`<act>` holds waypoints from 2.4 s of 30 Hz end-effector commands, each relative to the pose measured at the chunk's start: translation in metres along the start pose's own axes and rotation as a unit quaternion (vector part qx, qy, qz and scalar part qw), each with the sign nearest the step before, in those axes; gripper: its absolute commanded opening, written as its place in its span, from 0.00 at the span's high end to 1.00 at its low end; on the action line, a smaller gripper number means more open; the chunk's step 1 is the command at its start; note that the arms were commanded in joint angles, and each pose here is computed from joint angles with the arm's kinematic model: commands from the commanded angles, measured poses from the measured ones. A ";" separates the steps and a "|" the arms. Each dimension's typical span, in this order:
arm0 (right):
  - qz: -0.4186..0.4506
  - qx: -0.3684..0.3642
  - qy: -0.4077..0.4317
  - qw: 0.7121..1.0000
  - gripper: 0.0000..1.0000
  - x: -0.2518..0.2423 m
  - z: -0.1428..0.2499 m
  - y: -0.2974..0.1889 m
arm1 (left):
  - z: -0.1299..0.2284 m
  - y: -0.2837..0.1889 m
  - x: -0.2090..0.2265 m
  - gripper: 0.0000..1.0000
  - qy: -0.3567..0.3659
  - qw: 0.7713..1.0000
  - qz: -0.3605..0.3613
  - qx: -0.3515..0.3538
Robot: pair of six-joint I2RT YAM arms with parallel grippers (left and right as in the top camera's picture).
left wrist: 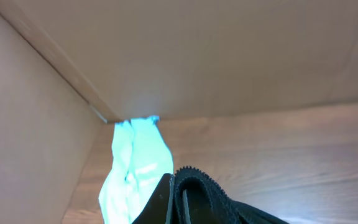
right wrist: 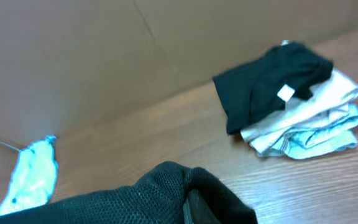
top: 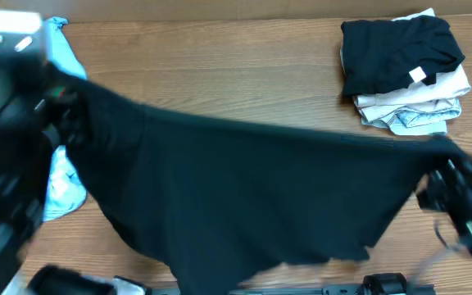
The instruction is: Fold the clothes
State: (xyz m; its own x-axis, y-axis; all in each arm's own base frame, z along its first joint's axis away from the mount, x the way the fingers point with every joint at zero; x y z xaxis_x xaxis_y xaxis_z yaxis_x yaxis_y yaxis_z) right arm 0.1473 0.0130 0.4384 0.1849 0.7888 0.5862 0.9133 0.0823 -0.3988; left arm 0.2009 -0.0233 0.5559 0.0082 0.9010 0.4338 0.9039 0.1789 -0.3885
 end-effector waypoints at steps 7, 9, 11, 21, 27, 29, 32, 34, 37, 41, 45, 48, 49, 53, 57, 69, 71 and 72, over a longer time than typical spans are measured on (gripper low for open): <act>0.095 0.147 0.013 0.985 0.96 -0.032 0.043 0.166 | 0.013 0.148 -0.041 0.96 0.022 0.982 -0.027 0.185; 0.108 0.170 0.009 0.979 0.96 -0.038 0.052 0.198 | 0.022 0.183 -0.047 0.96 0.023 0.974 -0.031 0.221; 0.116 0.189 0.005 0.975 0.96 -0.042 0.064 0.239 | 0.033 0.226 -0.058 0.96 0.025 0.968 -0.026 0.250; 0.057 0.164 -0.011 0.985 0.96 -0.052 0.103 0.377 | 0.081 0.433 -0.131 0.96 -0.027 0.974 0.027 0.222; -0.024 0.078 0.017 0.997 0.94 -0.037 0.091 0.415 | 0.107 0.508 -0.175 0.73 -0.050 0.983 0.052 0.168; -0.059 0.036 0.033 0.997 0.83 -0.029 0.082 0.424 | 0.111 0.526 -0.184 0.33 -0.059 0.987 0.054 0.142; -0.085 0.001 0.034 0.996 0.05 -0.022 0.073 0.428 | 0.108 0.532 -0.186 0.00 -0.072 0.988 0.050 0.125; -0.081 -0.014 0.034 0.996 0.00 -0.022 0.068 0.428 | 0.102 0.529 -0.180 0.00 -0.110 0.986 0.045 0.118; -0.063 -0.003 -0.001 0.998 0.00 -0.021 0.061 0.424 | 0.076 0.508 -0.160 0.00 -0.151 0.981 0.086 0.093; -0.033 0.024 -0.016 0.999 0.00 -0.015 0.042 0.396 | 0.046 0.464 -0.118 0.00 -0.161 0.979 0.091 0.083; -0.005 0.059 -0.017 0.998 0.00 0.001 0.019 0.340 | 0.020 0.401 -0.076 0.00 -0.153 0.981 0.089 0.080; 0.010 0.098 -0.040 0.994 0.00 0.010 0.011 0.283 | 0.003 0.346 -0.054 0.01 -0.142 0.982 0.095 0.076; 0.016 0.106 -0.039 0.994 0.00 0.011 0.010 0.260 | -0.002 0.325 -0.049 0.00 -0.134 0.983 0.099 0.074; 0.032 0.124 -0.034 0.991 0.00 0.009 0.010 0.196 | -0.011 0.267 -0.034 0.00 -0.131 0.983 0.102 0.073; 0.031 0.123 -0.035 0.991 0.00 0.007 0.011 0.139 | -0.015 0.214 -0.019 0.00 -0.136 0.984 0.099 0.065; 0.080 0.148 0.028 0.985 0.00 -0.017 0.034 0.058 | 0.004 0.112 -0.022 0.00 -0.140 0.968 0.187 0.088; 0.103 0.170 0.040 0.979 0.01 -0.023 0.042 0.058 | 0.004 0.106 -0.024 0.00 -0.141 0.966 0.201 0.086; 0.115 0.180 0.047 0.976 0.01 -0.026 0.046 0.059 | 0.006 0.106 -0.025 0.00 -0.141 0.964 0.204 0.092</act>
State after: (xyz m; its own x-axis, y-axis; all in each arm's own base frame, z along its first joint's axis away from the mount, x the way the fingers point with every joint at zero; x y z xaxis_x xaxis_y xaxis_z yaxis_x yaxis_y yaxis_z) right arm 0.1781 0.0268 0.3763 0.3393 0.7900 0.5107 0.6968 0.1536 -0.7006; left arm 0.3100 -0.0168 0.4925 0.1361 0.9904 0.0236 0.7621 -0.0894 -0.6413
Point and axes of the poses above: each gripper's point midway between its finger pads, its own y axis out along the fingers, its own x axis along the line the jaws close on, z = x × y, the point moved 7 cm from there along -y, back along the fingers, and after that the axes turned 15 degrees about y, right-handed, at the moved point
